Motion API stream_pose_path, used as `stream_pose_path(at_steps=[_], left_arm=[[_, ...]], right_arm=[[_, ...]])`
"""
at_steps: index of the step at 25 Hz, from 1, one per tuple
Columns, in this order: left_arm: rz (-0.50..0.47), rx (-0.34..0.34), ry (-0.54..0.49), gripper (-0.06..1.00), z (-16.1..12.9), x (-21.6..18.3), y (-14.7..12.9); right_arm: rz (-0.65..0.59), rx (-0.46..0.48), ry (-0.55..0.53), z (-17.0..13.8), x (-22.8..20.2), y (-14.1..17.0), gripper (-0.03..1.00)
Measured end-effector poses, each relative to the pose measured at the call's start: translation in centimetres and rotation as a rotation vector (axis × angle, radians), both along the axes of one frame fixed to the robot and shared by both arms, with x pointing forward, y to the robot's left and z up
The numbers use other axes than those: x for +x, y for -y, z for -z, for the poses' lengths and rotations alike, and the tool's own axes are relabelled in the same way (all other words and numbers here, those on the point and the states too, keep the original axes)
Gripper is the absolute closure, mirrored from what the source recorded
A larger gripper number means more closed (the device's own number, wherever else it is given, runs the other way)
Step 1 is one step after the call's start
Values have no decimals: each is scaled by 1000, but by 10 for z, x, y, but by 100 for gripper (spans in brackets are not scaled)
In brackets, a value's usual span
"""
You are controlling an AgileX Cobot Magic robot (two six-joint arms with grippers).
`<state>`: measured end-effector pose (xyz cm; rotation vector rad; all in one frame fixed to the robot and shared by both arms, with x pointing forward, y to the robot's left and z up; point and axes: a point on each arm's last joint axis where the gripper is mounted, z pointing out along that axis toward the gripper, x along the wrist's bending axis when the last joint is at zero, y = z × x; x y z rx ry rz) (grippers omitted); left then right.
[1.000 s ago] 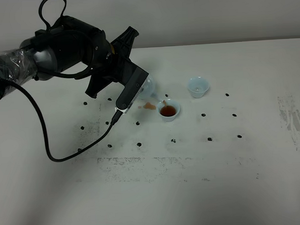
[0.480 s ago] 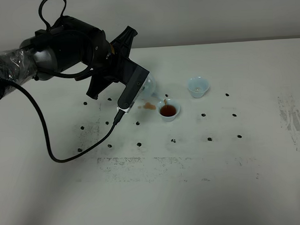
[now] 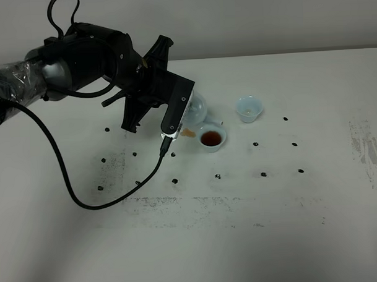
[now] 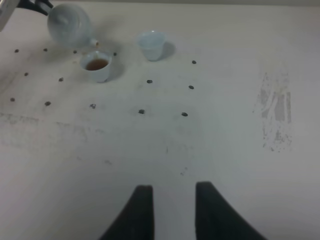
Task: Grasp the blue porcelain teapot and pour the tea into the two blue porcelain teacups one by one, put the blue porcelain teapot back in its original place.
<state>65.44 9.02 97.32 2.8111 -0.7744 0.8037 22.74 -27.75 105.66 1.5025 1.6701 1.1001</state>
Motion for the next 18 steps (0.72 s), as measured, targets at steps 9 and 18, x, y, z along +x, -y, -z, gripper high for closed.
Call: stream_pose_path(at_steps=[9,18], left_arm=[[-399,-229,-73,85,-19,3,-14],[-838,-401,-251,85,-12,-1,-19]], right_arm=[[0,0,0,0,0,0,73],[0,0,0,0,0,0,73]])
